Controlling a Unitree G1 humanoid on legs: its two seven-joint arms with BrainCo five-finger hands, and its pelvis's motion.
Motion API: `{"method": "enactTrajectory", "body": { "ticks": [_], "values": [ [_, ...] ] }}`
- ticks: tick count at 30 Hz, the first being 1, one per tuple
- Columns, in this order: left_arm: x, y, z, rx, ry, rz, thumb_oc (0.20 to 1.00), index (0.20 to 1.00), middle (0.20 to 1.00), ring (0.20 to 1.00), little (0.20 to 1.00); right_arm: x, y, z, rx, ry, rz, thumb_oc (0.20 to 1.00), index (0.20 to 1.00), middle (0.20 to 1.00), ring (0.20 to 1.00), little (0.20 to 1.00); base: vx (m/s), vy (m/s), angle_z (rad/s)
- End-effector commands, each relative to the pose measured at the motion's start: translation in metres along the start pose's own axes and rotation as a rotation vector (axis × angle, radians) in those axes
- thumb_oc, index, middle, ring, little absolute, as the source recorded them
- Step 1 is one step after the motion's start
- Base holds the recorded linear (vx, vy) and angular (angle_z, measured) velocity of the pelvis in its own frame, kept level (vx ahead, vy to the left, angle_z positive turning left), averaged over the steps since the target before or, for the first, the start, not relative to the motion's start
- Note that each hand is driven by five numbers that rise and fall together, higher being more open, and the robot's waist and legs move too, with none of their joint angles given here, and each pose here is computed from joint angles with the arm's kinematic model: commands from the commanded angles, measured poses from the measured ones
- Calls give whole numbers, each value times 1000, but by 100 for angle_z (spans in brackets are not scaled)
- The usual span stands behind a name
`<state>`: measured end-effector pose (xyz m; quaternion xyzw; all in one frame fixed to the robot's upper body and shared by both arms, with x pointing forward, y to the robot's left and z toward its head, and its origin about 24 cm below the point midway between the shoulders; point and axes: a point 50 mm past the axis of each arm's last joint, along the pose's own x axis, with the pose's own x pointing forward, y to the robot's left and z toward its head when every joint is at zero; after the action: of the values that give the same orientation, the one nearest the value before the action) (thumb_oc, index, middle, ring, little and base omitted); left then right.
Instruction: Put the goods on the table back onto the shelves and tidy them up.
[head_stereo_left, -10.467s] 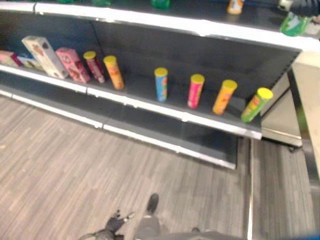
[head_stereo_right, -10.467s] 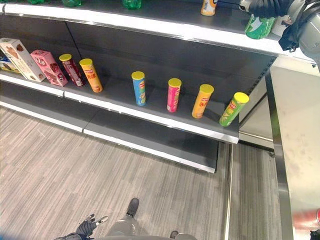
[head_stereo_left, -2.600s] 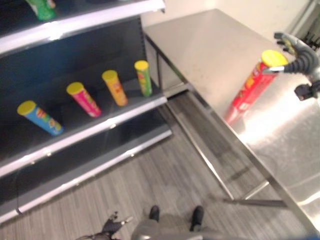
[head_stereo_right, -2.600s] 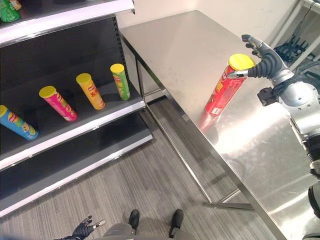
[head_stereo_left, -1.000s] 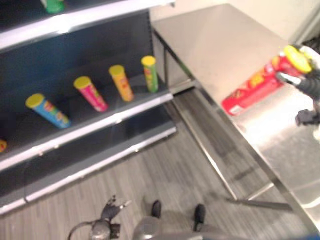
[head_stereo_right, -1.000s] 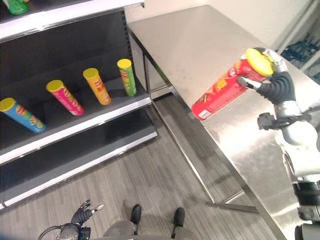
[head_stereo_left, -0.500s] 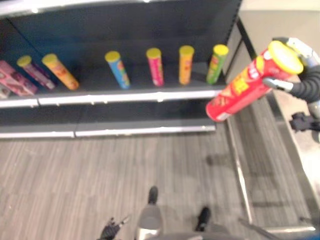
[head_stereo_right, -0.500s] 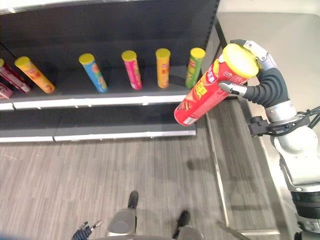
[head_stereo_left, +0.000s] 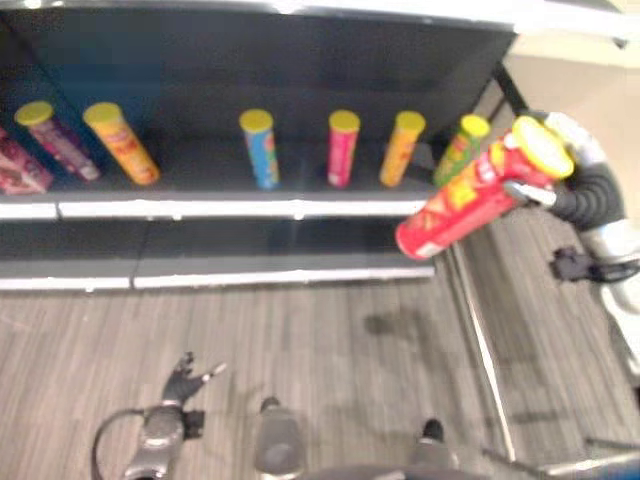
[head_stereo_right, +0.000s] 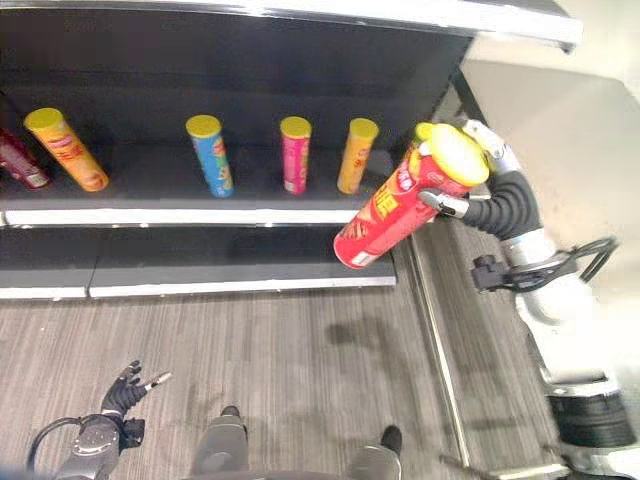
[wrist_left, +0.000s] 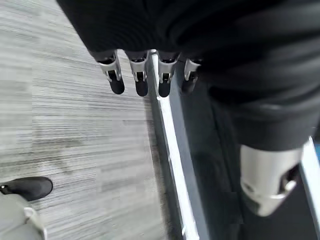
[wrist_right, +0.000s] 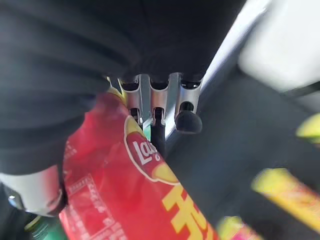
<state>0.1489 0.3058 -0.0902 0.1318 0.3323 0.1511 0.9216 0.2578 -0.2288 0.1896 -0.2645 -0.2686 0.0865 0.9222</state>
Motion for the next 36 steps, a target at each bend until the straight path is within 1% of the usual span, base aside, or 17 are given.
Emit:
{"method": "enactTrajectory", "body": {
  "ticks": [1,4,7,9,11,14,18,20,22,24,25,26,28,29,31,33,36],
  "values": [
    [3,8,12,17,-55,6,1000,1000,1000,1000,1000,13,-20,42,-134,-191,4,200,200,200,200,200,-174,600,21],
    [5,2,9,22,-21,-15,1000,1000,1000,1000,1000,12,-25,44,-187,-191,1,200,200,200,200,200,-151,501,22],
    [4,-4,1,26,12,-19,1000,1000,1000,1000,1000,12,-25,41,-186,-179,-5,200,200,200,200,200,-57,249,48],
    [1,-14,-10,14,59,-36,1000,1000,1000,1000,1000,14,-28,40,-215,-178,-31,200,200,200,200,200,-66,319,31],
    [0,-26,-11,-9,61,-58,1000,1000,1000,1000,1000,18,-26,41,-202,-183,-27,200,200,200,200,200,-126,325,118],
    [-5,-30,-22,-50,100,-49,1000,1000,1000,1000,1000,15,-27,32,-219,-126,-16,200,200,200,200,200,1,270,58],
    [-6,-25,-20,-67,84,-23,1000,1000,1000,1000,1000,13,-26,25,-208,-92,-21,200,200,200,200,200,112,353,-9],
    [-7,-18,-18,-97,61,21,1000,1000,1000,1000,1000,11,-26,15,-179,-56,-51,200,200,200,200,200,368,803,-22],
    [-7,-16,-17,-92,54,29,1000,1000,1000,1000,1000,9,-26,11,-172,-43,-62,200,200,200,200,200,331,686,-36],
    [-7,-10,-13,-43,32,25,1000,1000,1000,1000,1000,4,-25,2,-149,0,-91,200,200,200,200,200,391,866,-46],
    [-10,-9,-16,-38,31,24,1000,1000,1000,1000,1000,5,-19,0,-127,1,-78,200,200,200,200,200,369,940,-34],
    [-12,-7,-22,-4,57,16,1000,1000,1000,1000,1000,4,-18,-2,-132,15,-77,200,200,200,200,200,288,878,-46],
    [-6,-6,-17,19,59,0,1000,1000,1000,1000,1000,-2,-17,-8,-162,54,-86,200,200,200,200,200,125,831,-60],
    [-5,-2,-15,64,54,-4,1000,1000,1000,1000,1000,-3,-16,-9,-152,55,-88,200,200,200,200,200,53,784,-20],
    [-2,5,-13,90,65,4,1000,1000,1000,1000,1000,0,-11,-6,-120,34,-99,200,200,200,200,200,40,618,9],
    [1,13,-12,97,83,24,1000,1000,1000,1000,1000,4,-16,-1,-175,14,-78,200,200,200,200,200,50,645,1],
    [-2,16,-25,135,144,19,1000,1000,1000,1000,1000,13,-15,9,-160,-43,-54,200,200,200,200,200,74,546,4]
  ]
}}
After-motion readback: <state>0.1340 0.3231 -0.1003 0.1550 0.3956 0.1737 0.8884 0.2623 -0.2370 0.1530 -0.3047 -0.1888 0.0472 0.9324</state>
